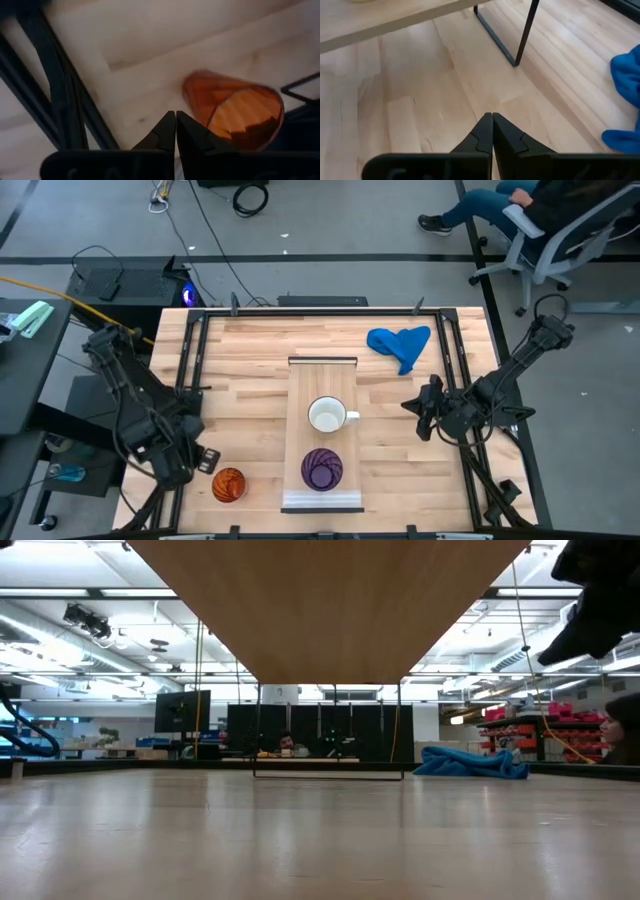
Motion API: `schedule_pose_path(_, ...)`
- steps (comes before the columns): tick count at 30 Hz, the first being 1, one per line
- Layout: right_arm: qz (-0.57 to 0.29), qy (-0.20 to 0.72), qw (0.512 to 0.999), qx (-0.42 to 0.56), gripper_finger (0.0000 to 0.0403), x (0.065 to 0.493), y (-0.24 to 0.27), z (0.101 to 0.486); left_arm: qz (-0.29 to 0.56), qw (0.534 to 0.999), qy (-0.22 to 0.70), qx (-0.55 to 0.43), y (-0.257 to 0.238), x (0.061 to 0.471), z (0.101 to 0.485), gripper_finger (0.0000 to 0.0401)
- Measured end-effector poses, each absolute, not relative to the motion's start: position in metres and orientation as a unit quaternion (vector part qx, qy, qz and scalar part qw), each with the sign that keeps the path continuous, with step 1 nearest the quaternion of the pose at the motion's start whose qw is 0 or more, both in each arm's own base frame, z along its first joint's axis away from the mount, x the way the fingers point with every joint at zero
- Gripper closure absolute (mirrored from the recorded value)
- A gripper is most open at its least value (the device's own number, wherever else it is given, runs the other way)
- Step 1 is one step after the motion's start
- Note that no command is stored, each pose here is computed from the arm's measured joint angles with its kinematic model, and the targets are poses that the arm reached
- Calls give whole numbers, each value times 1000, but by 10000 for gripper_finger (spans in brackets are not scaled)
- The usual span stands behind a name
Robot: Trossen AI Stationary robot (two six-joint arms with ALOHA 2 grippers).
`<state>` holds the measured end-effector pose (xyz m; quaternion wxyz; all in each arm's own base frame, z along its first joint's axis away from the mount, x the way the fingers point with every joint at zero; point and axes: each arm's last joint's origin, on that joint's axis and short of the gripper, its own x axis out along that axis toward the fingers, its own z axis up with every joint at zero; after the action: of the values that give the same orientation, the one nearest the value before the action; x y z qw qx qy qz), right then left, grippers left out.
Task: Stack small to large cups/mugs on shelf
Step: Put the orange cup on the shelf
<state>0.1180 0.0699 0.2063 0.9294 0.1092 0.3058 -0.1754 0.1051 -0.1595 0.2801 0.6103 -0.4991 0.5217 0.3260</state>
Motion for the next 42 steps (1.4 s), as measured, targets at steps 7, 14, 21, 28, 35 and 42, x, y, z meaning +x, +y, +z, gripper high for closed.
schedule_pose_path(7,-178,301,931,107,390,118,70,206,255,634,460,-567,-180,130,280,384)
schedule_pose_path(14,-183,296,932,104,390,118,70,206,265,628,488,-546,-187,141,268,396)
schedule_pose_path(21,-183,295,932,105,389,118,70,206,243,618,485,-570,-191,144,294,382)
schedule_pose_path(28,-183,294,932,106,391,118,70,206,277,634,477,-541,-201,158,342,392)
schedule_pose_path(35,-180,295,933,95,389,118,70,206,384,583,555,-452,-231,170,356,389)
schedule_pose_path(42,-180,295,934,93,389,118,70,206,394,626,537,-406,-249,185,332,386)
